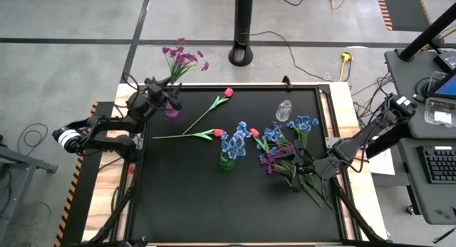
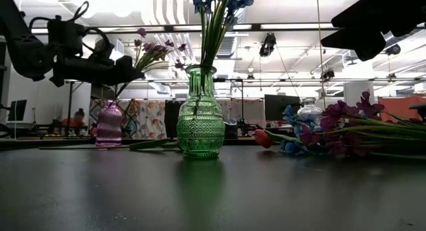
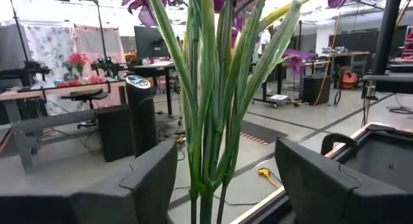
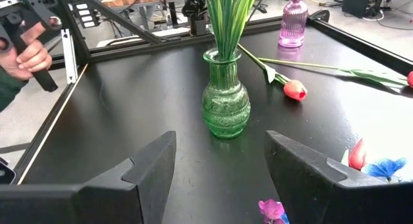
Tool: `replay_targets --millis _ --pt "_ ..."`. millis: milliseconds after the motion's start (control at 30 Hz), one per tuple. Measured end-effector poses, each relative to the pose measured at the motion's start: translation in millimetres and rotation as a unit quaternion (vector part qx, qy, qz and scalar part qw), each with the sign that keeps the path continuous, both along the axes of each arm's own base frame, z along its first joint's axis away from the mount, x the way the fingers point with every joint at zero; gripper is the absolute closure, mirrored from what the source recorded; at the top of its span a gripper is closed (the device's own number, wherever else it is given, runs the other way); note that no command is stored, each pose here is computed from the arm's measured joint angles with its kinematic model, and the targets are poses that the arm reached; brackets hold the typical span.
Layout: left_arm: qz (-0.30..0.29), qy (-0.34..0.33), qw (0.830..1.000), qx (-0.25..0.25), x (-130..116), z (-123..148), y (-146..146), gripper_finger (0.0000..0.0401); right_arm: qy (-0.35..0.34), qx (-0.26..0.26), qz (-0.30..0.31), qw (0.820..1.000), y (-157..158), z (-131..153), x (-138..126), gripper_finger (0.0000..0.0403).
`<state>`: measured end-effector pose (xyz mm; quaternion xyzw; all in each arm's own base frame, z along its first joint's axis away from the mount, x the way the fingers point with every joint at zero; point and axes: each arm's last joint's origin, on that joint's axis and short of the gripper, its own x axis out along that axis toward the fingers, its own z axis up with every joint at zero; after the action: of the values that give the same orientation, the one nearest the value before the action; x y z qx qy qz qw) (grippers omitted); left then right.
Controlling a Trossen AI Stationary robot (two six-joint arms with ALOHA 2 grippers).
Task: Sort flowers into vase by color
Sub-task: Put the top left purple flower into the purple crystal vase
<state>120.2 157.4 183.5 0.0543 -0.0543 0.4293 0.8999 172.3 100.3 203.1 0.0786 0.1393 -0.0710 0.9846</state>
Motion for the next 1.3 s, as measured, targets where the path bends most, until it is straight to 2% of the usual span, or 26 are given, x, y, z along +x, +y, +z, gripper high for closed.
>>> replay_targets --millis 167,533,733,1067,1300 --pt "0.009 0.000 1.000 -0.003 -0.4 -0.5 0.4 0.0191 0.000 -0.001 0.000 1.000 0.0 0.0 0.0 0.0177" --pt "0.014 0.006 1.000 -0.014 -0.4 -2.8 0.8 0.0312 0.000 -0.001 0.000 1.000 0.0 -0.1 0.0 0.0177" --pt "0.014 0.003 1.000 -0.015 -0.4 -2.7 0.8 0.0358 0.000 -0.001 0.000 1.000 0.0 -0.1 0.0 0.0177" --pt "0.013 -0.002 1.000 -0.006 -0.8 -1.0 0.3 0.0388 0.000 0.001 0.000 1.000 0.0 -0.1 0.0 0.0177" --pt "0.009 -0.021 1.000 0.020 -6.6 -3.2 -7.9 0.0393 0.000 0.001 0.000 1.000 0.0 -0.1 0.0 0.0177"
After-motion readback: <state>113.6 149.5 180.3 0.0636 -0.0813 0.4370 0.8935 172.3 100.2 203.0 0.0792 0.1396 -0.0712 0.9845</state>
